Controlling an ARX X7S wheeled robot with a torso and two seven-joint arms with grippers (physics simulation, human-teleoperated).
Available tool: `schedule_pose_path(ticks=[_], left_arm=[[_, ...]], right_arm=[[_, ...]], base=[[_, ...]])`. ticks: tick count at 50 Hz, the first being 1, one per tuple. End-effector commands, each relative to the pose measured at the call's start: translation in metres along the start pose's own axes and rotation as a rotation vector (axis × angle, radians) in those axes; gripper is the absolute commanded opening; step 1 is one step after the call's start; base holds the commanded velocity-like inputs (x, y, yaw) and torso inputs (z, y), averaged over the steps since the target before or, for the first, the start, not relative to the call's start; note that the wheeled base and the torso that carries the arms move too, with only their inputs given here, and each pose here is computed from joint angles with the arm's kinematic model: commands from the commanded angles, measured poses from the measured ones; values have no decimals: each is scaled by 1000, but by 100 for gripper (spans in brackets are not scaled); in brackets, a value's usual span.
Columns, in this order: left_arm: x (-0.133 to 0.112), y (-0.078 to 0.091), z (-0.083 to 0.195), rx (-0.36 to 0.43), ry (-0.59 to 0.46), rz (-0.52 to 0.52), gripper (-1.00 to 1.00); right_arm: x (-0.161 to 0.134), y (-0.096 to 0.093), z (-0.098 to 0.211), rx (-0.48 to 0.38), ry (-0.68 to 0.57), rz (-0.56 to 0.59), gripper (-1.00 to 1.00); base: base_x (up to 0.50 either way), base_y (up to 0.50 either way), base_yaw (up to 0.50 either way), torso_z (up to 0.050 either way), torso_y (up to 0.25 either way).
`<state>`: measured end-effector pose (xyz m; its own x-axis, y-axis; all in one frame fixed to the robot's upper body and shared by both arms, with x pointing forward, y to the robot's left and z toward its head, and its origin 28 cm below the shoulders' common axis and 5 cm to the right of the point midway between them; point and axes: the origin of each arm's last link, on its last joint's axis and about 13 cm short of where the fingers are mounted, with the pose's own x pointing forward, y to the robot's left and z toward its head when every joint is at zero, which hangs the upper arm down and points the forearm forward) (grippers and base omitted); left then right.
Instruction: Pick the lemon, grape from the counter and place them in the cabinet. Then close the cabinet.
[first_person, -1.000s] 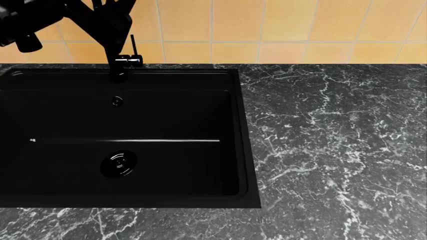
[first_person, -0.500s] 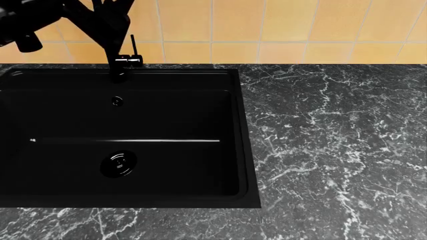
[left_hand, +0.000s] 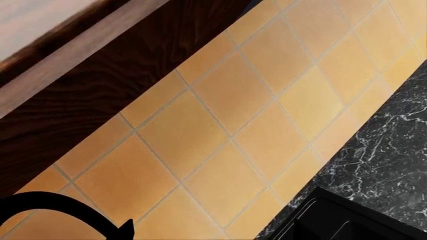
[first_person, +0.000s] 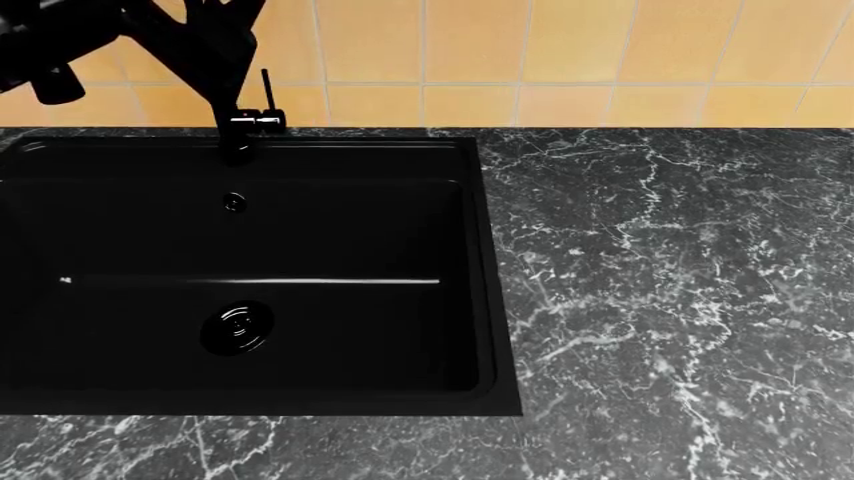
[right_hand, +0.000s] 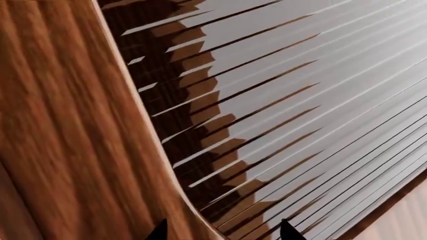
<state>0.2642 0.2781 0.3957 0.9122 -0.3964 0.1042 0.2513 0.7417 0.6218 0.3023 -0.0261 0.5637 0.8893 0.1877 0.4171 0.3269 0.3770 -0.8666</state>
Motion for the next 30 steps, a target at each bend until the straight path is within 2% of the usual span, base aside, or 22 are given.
schedule_pose_path(ticks=[1, 10, 21, 30], left_arm=[[0, 0, -1, 0, 1, -1, 100], [-2, 1, -1, -3, -1, 5, 100], [-3, 5, -3, -21, -5, 55, 100], [-2, 8, -2, -32, -17, 97, 100]], right_arm=[[3, 26, -31, 238, 213, 387, 100], [3, 27, -32, 251, 208, 411, 100], [2, -3, -28, 266, 131, 153, 100], [-9, -26, -23, 277, 89, 32, 100]], base=[[15, -2, -5, 0, 0], [5, -2, -5, -1, 0], [11, -1, -2, -2, 0], [2, 0, 0, 0, 0]])
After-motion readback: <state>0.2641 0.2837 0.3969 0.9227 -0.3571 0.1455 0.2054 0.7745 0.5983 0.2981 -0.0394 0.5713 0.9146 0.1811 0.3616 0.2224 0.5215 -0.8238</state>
